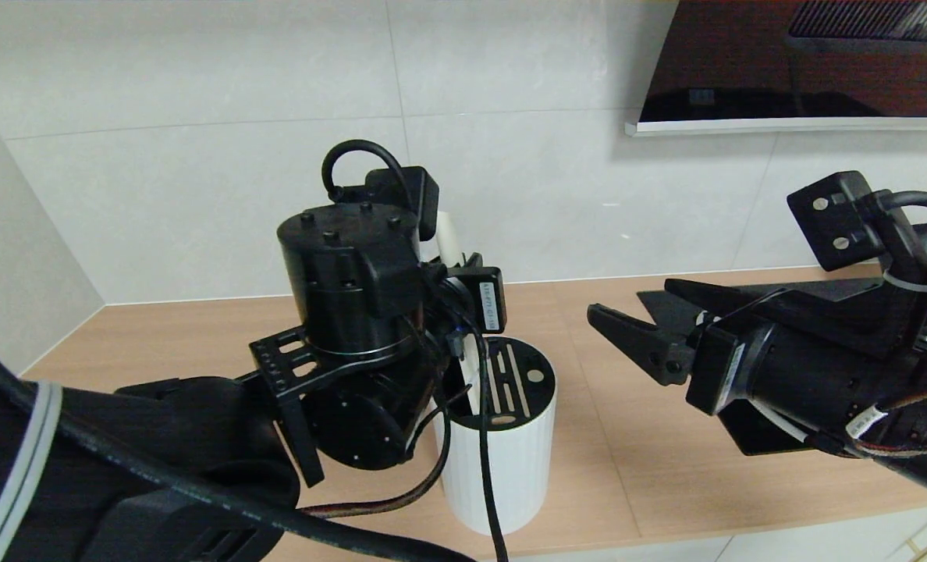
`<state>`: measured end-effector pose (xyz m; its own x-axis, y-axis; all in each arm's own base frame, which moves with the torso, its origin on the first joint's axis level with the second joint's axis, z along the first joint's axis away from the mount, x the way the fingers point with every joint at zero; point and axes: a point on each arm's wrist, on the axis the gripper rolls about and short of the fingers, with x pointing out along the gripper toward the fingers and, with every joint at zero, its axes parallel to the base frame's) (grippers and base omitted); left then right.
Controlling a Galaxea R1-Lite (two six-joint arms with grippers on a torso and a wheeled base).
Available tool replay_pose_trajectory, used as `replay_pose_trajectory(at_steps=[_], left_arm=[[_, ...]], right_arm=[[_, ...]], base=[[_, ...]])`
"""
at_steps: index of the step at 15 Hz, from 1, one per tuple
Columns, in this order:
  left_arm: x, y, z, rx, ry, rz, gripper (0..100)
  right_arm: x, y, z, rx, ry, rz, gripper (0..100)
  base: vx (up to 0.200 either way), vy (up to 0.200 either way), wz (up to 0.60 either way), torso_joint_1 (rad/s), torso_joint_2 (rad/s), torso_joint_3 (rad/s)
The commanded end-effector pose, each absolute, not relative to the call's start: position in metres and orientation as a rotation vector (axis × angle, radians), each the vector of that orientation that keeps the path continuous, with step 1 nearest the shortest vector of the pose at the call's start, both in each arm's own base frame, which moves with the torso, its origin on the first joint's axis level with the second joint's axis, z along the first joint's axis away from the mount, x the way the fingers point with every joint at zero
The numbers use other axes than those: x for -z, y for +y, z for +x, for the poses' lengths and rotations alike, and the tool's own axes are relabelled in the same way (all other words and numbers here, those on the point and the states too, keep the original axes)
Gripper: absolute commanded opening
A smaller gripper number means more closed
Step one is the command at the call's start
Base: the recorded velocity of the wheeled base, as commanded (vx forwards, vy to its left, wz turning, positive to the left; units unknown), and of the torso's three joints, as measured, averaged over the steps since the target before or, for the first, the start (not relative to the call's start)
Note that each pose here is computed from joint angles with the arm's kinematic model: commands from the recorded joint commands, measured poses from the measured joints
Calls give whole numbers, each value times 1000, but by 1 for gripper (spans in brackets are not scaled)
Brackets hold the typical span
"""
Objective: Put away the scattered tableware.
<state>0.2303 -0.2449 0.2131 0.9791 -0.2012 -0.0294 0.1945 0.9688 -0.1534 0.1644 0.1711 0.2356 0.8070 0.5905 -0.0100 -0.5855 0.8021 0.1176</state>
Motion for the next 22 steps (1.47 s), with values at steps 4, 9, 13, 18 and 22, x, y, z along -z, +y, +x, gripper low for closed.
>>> replay_pose_trajectory(at_steps=[4,9,13,18,22], left_arm=[[-188,-249,232,196,109,-132,0],[-170,-256,235,193,151,-114,0],[-163,-259,236,194,165,-110,0],[-163,-260,233,194,162,-119,100],[-163,-261,233,196,164,-121,100]], right_arm=[[-233,171,165,-630,54,107,100],[-232,172,165,-630,60,104,100],[-231,173,166,-630,62,102,100],[-230,173,166,-629,66,100,100],[-230,173,166,-629,68,99,100]], base=[[0,0,0,0,0,0],[0,0,0,0,0,0],[0,0,0,0,0,0],[0,0,0,0,0,0],[0,0,0,0,0,0]])
